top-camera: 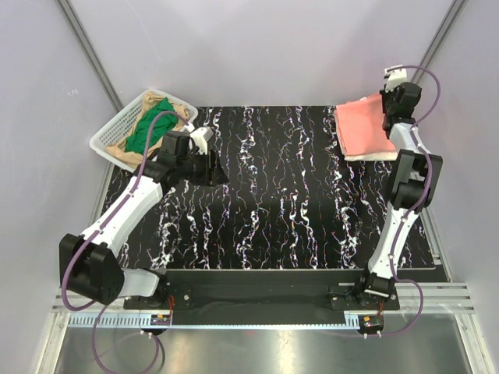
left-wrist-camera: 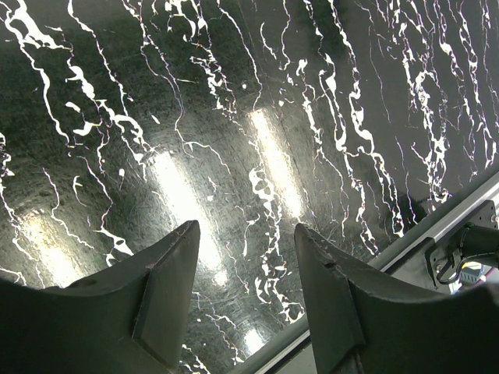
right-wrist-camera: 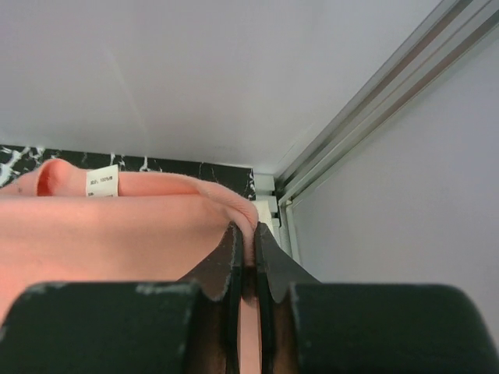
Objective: Fold and stack the t-shirts
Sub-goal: Neatly place the folded tshirt to the corner, then reset both grippers
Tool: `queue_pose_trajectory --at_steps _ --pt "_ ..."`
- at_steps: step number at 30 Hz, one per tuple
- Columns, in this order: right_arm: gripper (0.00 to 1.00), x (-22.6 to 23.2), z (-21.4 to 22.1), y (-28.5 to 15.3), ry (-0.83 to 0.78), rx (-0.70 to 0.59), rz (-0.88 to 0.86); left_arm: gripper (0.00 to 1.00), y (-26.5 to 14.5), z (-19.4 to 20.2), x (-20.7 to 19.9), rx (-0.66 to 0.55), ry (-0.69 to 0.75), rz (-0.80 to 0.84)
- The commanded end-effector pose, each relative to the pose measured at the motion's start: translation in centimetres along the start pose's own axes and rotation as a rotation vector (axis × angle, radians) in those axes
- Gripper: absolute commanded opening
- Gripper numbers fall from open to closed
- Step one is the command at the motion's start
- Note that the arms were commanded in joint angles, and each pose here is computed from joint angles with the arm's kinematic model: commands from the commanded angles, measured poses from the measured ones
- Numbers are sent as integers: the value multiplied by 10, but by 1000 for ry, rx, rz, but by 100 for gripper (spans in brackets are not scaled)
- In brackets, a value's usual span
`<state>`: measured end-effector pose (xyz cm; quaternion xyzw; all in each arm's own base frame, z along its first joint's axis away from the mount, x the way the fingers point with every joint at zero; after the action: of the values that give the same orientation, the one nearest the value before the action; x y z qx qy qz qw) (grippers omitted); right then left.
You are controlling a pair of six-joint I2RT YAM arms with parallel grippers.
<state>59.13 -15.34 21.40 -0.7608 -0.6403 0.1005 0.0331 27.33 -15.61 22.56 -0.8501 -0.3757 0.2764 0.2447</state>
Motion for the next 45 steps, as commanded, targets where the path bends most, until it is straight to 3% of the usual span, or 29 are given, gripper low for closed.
queue_pose_trajectory --at_steps 1,3,4,8,10,11,12,13,15,17,18,19,21,22,24,25,29,35,36,38,45 --pt "9 -15 -11 19 23 -79 72 57 1 -7 4 -26 17 -2" --pt "15 -21 -11 26 25 -82 118 58 1 -8 6 -26 13 -4" --pt "35 -23 -1 32 26 -67 132 58 1 -8 6 -28 12 -3" --pt "43 -33 -15 34 55 -70 208 59 2 -7 8 -23 9 -12" --pt "61 -36 -31 24 100 -93 242 60 -1 -8 9 -33 15 -27" --pt "86 -38 -36 19 119 -98 264 60 -2 -9 9 -38 20 -32" --pt "96 -38 -35 15 159 -92 274 60 -5 -10 10 -47 24 -47" --pt "100 -39 -56 3 186 -120 282 60 -6 -11 10 -50 28 -52" --pt "100 -34 -52 -13 289 -80 298 60 -10 -14 8 -71 42 -55" --pt "100 -31 -86 -49 377 -118 289 61 -12 -17 7 -94 55 -49" --pt "100 -22 -76 -61 475 -84 277 61 -16 -19 4 -112 67 -39" --pt "100 -17 -104 -92 519 -111 248 61 -18 -20 4 -124 72 -36" --pt "100 0 -92 -121 656 -48 220 61 -24 -25 2 -168 89 -36" --pt "100 7 -118 -155 697 -93 165 61 -28 -29 1 -191 97 -35" --pt "100 37 -98 -184 764 -12 41 61 -37 -37 -4 -251 115 -27" --pt "100 45 -117 -217 775 -56 3 61 -40 -40 -6 -272 117 -16" --pt "100 86 -87 -285 872 124 -74 61 -62 -61 -23 -387 135 32" --pt "100 150 -38 -366 989 509 -457 65 -112 -69 -42 -525 200 6" --pt "100 152 -27 -375 991 547 -466 79 -123 -66 -43 -552 208 -30" --pt "100 153 -22 -397 995 567 -491 99 -128 -56 -42 -544 212 -57" --pt "100 147 -38 -437 983 465 -554 99 -143 -27 -45 -563 182 -95"
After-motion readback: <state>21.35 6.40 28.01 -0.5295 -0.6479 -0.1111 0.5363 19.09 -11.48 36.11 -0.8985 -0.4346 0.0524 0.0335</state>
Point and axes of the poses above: each gripper's point midway between its finger pads, its own y axis out along the fingers, its own x axis along the line the jaws close on, z = x × y, the point moved 6 cm from there along -y, back along the fingers, and after that the axes turned 15 degrees about y, right-handed, at the moved point
